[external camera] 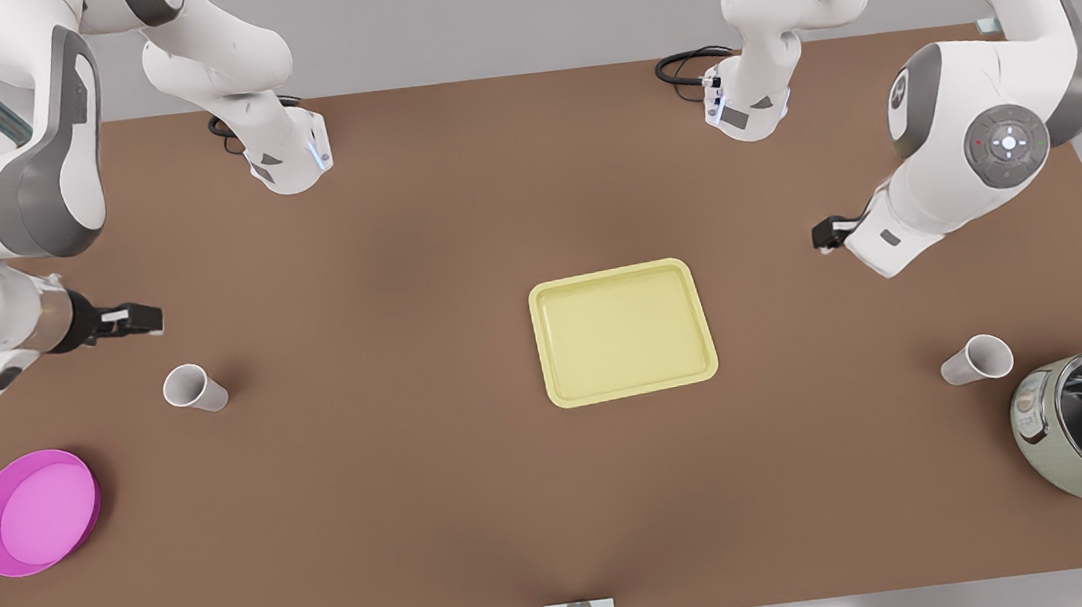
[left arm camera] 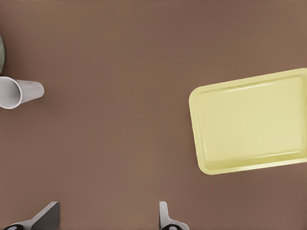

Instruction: Use both arms to respectively pick up the white IKEA cups from the middle-left and middle-right positions, then place the white IKEA cups onto the middle-middle tray, ensuring that the cups remain upright and do not tip over

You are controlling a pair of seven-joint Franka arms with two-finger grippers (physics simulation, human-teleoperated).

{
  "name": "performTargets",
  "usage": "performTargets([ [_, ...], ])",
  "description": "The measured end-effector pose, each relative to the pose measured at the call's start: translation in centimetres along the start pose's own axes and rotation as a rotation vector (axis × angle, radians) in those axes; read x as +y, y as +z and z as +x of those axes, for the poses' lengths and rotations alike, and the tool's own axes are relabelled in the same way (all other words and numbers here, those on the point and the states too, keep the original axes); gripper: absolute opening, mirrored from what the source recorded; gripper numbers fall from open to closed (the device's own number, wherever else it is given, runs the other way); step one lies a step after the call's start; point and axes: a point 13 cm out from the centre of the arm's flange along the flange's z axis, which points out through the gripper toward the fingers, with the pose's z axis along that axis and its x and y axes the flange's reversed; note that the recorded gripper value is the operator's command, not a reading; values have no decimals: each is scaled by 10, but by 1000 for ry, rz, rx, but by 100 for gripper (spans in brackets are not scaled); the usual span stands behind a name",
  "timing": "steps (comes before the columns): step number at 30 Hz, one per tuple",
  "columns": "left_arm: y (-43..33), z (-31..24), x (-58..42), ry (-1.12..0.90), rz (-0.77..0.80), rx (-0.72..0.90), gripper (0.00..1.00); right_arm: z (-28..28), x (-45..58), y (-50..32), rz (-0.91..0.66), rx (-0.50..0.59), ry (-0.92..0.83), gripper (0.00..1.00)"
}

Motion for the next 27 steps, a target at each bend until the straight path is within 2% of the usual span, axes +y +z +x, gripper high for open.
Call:
performTargets([
  [3, 0, -3, -2, -10, 2, -9, 100, -8, -7, 10, -1, 7, -2, 100],
  [6, 58, -38, 57, -98, 26, 43, 100, -36, -68, 113, -43, 141, 61, 99],
  [8, 112, -62, 124, -176, 51, 70, 100, -47, -113, 175, -70, 180, 100, 99],
  [14, 206, -116, 187, -169, 64, 16, 100, -59, -126, 250, -67, 125, 52, 99],
  [20, 241, -148, 224, -134, 47, -78, 100, -48, -126, 290, -55, 53, 16, 99],
  [27, 266, -153, 266, -125, 41, -118, 100, -35, -143, 340, -63, 28, 18, 100],
])
